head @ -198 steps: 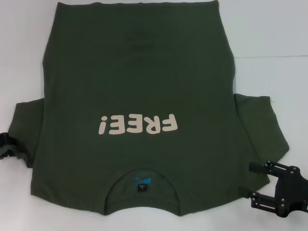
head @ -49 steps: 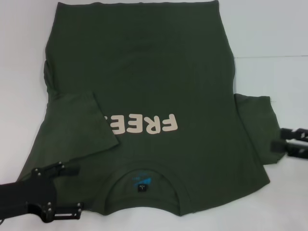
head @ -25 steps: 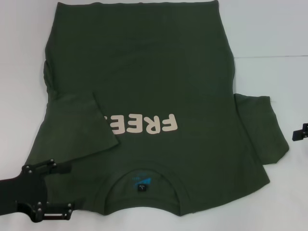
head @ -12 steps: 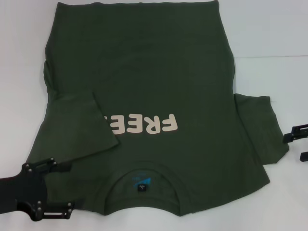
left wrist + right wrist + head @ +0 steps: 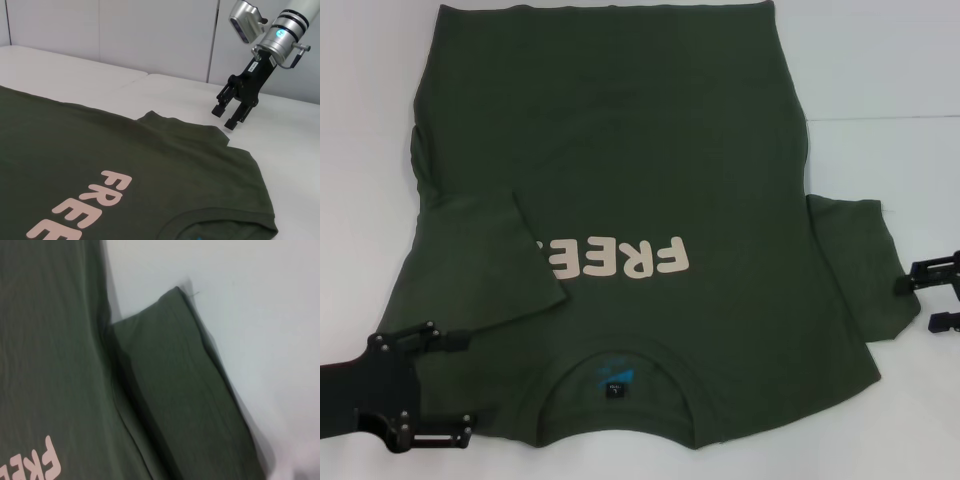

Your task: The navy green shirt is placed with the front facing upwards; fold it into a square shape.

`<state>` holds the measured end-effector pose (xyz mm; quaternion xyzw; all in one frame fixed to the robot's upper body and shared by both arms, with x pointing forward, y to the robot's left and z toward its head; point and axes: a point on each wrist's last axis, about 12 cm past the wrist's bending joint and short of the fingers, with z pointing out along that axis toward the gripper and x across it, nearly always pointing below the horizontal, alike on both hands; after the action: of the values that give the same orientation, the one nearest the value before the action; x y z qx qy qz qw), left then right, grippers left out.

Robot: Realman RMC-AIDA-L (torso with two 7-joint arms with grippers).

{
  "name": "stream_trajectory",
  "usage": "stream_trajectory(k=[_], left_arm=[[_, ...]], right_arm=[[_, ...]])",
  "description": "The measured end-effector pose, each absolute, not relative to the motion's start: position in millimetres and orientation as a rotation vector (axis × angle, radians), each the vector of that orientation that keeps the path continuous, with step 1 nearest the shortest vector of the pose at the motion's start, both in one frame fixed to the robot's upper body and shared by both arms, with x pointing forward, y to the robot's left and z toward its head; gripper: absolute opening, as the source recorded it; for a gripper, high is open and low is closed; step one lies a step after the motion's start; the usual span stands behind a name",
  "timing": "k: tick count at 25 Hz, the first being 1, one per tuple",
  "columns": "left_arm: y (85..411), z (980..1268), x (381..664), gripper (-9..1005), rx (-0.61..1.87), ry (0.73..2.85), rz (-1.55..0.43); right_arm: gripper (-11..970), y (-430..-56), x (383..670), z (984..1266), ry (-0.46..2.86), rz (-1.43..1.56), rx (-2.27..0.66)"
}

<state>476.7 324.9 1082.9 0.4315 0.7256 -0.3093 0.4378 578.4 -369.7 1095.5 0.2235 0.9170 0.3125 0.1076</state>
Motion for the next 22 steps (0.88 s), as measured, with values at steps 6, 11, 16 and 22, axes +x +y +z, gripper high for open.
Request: stream_trajectory(k=[6, 11, 16, 22], left_arm=[[325.0, 1084.0, 477.1, 946, 1.074, 1.800, -0.767], [324.5, 1084.7, 477.4, 946, 1.079, 1.797, -0.771], [324.9, 1085.6, 478.0, 946, 1.082, 1.796, -0.769], [324.5, 1086.4, 478.9, 946, 1.082, 1.795, -0.769]], right_arm=[[765, -363.3, 581.4, 1092.5, 2.690, 0.916, 0.645], [765, -358.3, 582.0, 1088.8, 2.690, 0.918, 0.630], [764, -357.6, 582.7, 1086.5, 2.685, 0.908, 0.628], [761, -354.8, 583.3, 1084.5, 2.679, 0.912, 0.631]])
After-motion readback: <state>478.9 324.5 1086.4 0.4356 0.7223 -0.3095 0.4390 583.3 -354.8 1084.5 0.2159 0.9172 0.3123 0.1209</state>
